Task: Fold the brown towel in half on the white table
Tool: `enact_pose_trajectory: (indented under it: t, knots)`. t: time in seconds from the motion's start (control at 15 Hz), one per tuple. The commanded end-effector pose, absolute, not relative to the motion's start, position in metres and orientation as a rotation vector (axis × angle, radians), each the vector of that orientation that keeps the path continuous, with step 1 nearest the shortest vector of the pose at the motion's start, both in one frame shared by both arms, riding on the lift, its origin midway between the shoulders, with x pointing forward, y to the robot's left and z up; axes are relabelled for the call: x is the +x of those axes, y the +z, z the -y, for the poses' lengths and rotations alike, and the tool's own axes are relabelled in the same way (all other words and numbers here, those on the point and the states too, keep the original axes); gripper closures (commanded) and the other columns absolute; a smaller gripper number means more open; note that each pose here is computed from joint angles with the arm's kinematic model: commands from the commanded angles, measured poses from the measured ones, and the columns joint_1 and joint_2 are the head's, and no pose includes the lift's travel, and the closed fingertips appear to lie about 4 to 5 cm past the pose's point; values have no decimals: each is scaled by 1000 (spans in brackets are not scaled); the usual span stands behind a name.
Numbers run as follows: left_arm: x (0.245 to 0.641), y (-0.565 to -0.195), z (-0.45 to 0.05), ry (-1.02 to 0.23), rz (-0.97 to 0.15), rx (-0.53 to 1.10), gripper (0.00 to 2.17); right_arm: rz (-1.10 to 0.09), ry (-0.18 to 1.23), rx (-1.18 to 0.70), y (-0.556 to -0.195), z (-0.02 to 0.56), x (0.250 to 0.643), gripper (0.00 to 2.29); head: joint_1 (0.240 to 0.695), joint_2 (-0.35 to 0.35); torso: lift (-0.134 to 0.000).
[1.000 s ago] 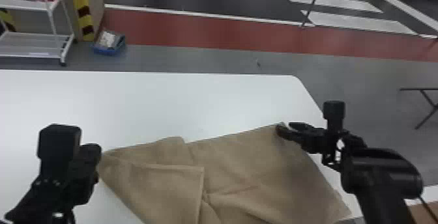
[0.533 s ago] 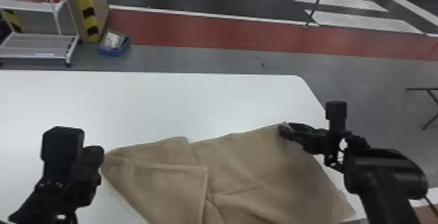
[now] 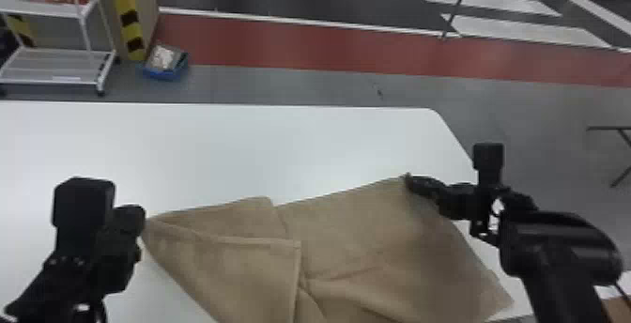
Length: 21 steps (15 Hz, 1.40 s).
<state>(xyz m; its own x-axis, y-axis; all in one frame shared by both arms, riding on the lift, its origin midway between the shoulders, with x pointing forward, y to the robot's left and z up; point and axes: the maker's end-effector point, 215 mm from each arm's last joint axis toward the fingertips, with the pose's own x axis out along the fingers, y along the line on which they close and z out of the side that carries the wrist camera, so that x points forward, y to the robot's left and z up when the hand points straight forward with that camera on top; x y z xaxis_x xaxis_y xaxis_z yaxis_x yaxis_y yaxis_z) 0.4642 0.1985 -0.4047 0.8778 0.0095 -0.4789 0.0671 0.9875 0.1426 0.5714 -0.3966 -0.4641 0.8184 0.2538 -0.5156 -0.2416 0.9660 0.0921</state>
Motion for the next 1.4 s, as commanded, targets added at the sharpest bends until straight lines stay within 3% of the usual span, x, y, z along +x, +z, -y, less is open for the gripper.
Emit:
enact_pose_trajectory:
  t: [0.0,0.2,0.47,0.6,0.67,0.93,1.33]
  knots:
    - [472,-382,-217,4,-459,152,1379,-489,269,12,-448,400,575,1116,695,-210,-123]
    - [477,-348,-241,46,-406,131,1379,-387,262,72,-402,423,579,1116,695,-193,-123]
    - [485,-319,-276,82,-366,121,1382,-191,281,119,-316,439,595,1116,695,-184,-123]
    - [508,-301,-279,28,-338,77,1379,-106,306,181,-280,436,610,1116,695,-176,-123]
    - [521,-297,-280,5,-334,41,1379,-88,316,210,-273,432,616,1116,695,-173,-123]
    - [575,-268,-297,-75,-278,-71,1379,-11,324,288,-261,420,645,1116,622,-135,-123]
    - [577,-227,-336,-167,-219,-247,1382,114,259,369,-209,466,648,1116,547,-103,-123]
